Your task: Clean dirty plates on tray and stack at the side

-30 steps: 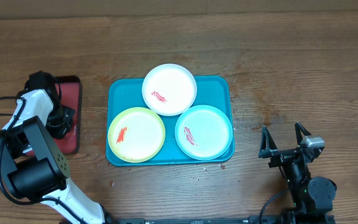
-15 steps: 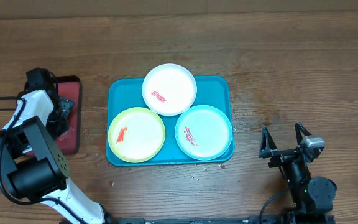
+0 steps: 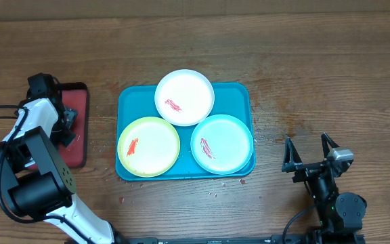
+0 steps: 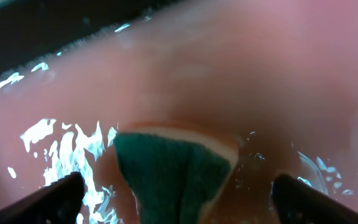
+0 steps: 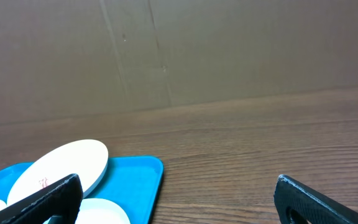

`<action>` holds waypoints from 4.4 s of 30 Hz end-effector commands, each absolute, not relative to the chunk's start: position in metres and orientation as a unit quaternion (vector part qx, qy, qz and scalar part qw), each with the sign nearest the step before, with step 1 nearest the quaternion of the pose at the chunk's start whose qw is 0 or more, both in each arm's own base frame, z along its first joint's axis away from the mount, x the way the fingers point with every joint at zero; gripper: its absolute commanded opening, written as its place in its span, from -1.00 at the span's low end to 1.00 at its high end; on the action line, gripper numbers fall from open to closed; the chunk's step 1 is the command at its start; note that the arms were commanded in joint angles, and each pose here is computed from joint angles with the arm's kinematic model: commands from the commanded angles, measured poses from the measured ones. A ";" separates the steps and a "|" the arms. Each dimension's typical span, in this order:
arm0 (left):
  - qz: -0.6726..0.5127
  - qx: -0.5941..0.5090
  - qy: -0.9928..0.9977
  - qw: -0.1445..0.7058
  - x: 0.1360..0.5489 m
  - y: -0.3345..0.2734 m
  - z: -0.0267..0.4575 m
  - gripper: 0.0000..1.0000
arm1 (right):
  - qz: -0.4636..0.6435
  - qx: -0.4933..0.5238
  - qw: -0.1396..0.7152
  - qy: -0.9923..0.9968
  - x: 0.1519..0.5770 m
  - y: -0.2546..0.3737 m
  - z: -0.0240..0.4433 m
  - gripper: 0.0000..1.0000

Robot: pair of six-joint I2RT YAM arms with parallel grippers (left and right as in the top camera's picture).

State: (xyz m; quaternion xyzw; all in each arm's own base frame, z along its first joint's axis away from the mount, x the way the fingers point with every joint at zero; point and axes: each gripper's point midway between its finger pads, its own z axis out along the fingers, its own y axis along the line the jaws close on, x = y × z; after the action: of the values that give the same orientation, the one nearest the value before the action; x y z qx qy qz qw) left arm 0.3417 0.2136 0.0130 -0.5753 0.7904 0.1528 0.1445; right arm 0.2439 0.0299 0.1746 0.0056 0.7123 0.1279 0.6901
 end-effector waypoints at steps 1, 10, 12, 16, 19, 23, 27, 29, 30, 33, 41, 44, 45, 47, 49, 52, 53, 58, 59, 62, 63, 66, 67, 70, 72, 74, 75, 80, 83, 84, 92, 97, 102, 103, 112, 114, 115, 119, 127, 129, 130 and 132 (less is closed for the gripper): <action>0.198 -0.573 0.781 0.151 0.334 0.226 0.014 0.99 | 0.123 0.007 0.692 0.711 0.244 0.028 0.173 1.00; 0.204 -0.573 0.778 0.159 0.336 0.229 0.016 -0.24 | 0.123 0.008 0.692 0.711 0.244 0.028 0.173 1.00; 0.204 -0.573 0.778 0.159 0.336 0.229 0.016 -0.68 | 0.123 0.007 0.692 0.711 0.244 0.028 0.173 1.00; 0.194 -0.573 0.783 0.148 0.334 0.224 0.013 -0.88 | 0.123 0.008 0.692 0.711 0.244 0.028 0.173 1.00; 0.181 -0.572 0.787 0.139 0.334 0.219 0.010 0.19 | 0.123 0.008 0.692 0.711 0.244 0.028 0.173 1.00; 0.153 -0.572 0.796 0.126 0.335 0.209 0.006 1.00 | 0.123 0.007 0.692 0.711 0.244 0.028 0.173 1.00; 0.136 -0.572 0.802 0.108 0.332 0.200 0.002 1.00 | 0.123 0.008 0.692 0.711 0.244 0.028 0.173 1.00; 0.138 -0.571 0.802 0.104 0.330 0.199 0.002 1.00 | 0.123 0.007 0.692 0.711 0.244 0.028 0.173 1.00; 0.138 -0.571 0.802 0.104 0.330 0.199 0.002 1.00 | 0.123 0.008 0.692 0.711 0.244 0.028 0.173 1.00; 0.140 -0.571 0.801 0.108 0.330 0.201 0.001 0.79 | 0.123 0.008 0.692 0.711 0.244 0.028 0.173 1.00; 0.140 -0.573 0.799 0.120 0.334 0.204 0.001 -0.43 | 0.123 0.008 0.692 0.711 0.244 0.028 0.173 1.00; 0.140 -0.573 0.799 0.120 0.334 0.203 0.001 -0.91 | 0.123 0.007 0.692 0.711 0.244 0.028 0.173 1.00; 0.141 -0.573 0.799 0.121 0.334 0.204 0.001 -0.90 | 0.123 0.007 0.692 0.711 0.244 0.028 0.173 1.00; 0.153 -0.572 0.796 0.123 0.332 0.207 0.003 -0.05 | 0.123 0.008 0.692 0.711 0.244 0.028 0.173 1.00; 0.173 -0.571 0.792 0.126 0.329 0.213 0.005 0.82 | 0.123 0.007 0.692 0.711 0.244 0.028 0.173 1.00; 0.190 -0.571 0.788 0.129 0.327 0.218 0.008 1.00 | 0.123 0.007 0.692 0.711 0.244 0.028 0.173 1.00; 0.190 -0.571 0.788 0.129 0.327 0.218 0.008 1.00 | 0.123 0.008 0.692 0.711 0.244 0.028 0.173 1.00; 0.187 -0.570 0.790 0.125 0.326 0.217 0.007 -0.91 | 0.123 0.007 0.692 0.711 0.244 0.028 0.173 1.00; 0.188 -0.570 0.790 0.123 0.325 0.216 0.007 -0.92 | 0.123 0.008 0.692 0.711 0.244 0.028 0.173 1.00; 0.190 -0.570 0.790 0.121 0.323 0.216 0.007 -0.76 | 0.123 0.007 0.692 0.711 0.244 0.028 0.173 1.00; 0.190 -0.569 0.791 0.120 0.323 0.216 0.006 -0.28 | 0.123 0.008 0.692 0.711 0.244 0.028 0.173 1.00; 0.177 -0.569 0.797 0.104 0.320 0.209 0.003 0.72 | 0.123 0.007 0.692 0.711 0.244 0.028 0.173 1.00; 0.169 -0.568 0.799 0.096 0.318 0.205 0.002 0.86 | 0.123 0.007 0.692 0.711 0.244 0.028 0.173 1.00; 0.131 -0.568 0.809 0.071 0.317 0.189 -0.004 1.00 | 0.123 0.007 0.692 0.711 0.244 0.028 0.173 1.00; 0.097 -0.568 0.816 0.052 0.317 0.175 -0.007 0.99 | 0.123 0.007 0.692 0.711 0.244 0.028 0.173 1.00; 0.065 -0.562 0.823 0.038 0.318 0.163 -0.010 0.59 | 0.123 0.007 0.692 0.711 0.244 0.028 0.173 1.00; 0.055 -0.561 0.826 0.032 0.318 0.159 -0.010 0.33 | 0.123 0.007 0.692 0.711 0.244 0.028 0.173 1.00; 0.049 -0.560 0.826 0.018 0.313 0.154 -0.011 -0.86 | 0.123 0.007 0.692 0.711 0.244 0.028 0.173 1.00; 0.053 -0.560 0.826 0.021 0.314 0.156 -0.011 -0.65 | 0.123 0.008 0.692 0.711 0.244 0.028 0.173 1.00; 0.053 -0.561 0.826 0.024 0.315 0.156 -0.011 -0.21 | 0.123 0.008 0.692 0.711 0.244 0.028 0.173 1.00; 0.129 -0.558 0.818 0.050 0.309 0.183 -0.005 0.99 | 0.123 0.008 0.692 0.711 0.244 0.028 0.173 1.00; 0.141 -0.554 0.819 0.052 0.308 0.187 -0.004 0.22 | 0.123 0.007 0.692 0.711 0.244 0.028 0.173 1.00; 0.140 -0.548 0.823 0.048 0.307 0.186 -0.004 -0.24 | 0.123 0.007 0.692 0.711 0.244 0.028 0.173 1.00; 0.141 -0.547 0.824 0.047 0.306 0.186 -0.004 -0.36 | 0.123 0.008 0.692 0.711 0.244 0.028 0.173 1.00; 0.143 -0.537 0.831 0.034 0.310 0.187 0.025 -0.92 | 0.123 0.007 0.692 0.711 0.244 0.028 0.173 1.00; 0.142 -0.538 0.830 0.040 0.314 0.189 0.038 -0.92 | 0.123 0.008 0.692 0.711 0.244 0.028 0.173 1.00; 0.140 -0.538 0.830 0.044 0.315 0.189 0.045 -0.92 | 0.123 0.007 0.692 0.711 0.244 0.028 0.173 1.00; 0.135 -0.541 0.827 0.068 0.318 0.190 0.072 -0.92 | 0.123 0.007 0.692 0.711 0.244 0.028 0.173 1.00; 0.118 -0.542 0.818 0.153 0.324 0.187 0.131 -0.92 | 0.123 0.007 0.692 0.711 0.244 0.028 0.173 1.00; 0.112 -0.537 0.817 0.177 0.330 0.184 0.143 -0.91 | 0.123 0.007 0.692 0.711 0.244 0.028 0.173 1.00; 0.110 -0.535 0.817 0.187 0.333 0.182 0.147 -0.92 | 0.123 0.007 0.692 0.711 0.244 0.028 0.173 1.00; 0.119 -0.532 0.813 0.205 0.340 0.185 0.149 -0.91 | 0.123 0.008 0.692 0.711 0.244 0.028 0.173 1.00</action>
State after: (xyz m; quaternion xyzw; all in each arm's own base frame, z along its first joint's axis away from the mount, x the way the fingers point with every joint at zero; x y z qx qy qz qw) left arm 0.3282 0.1837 0.1302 -0.5441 0.8152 0.1083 0.1664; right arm 0.2438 0.0300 0.1746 0.0056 0.7123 0.1281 0.6901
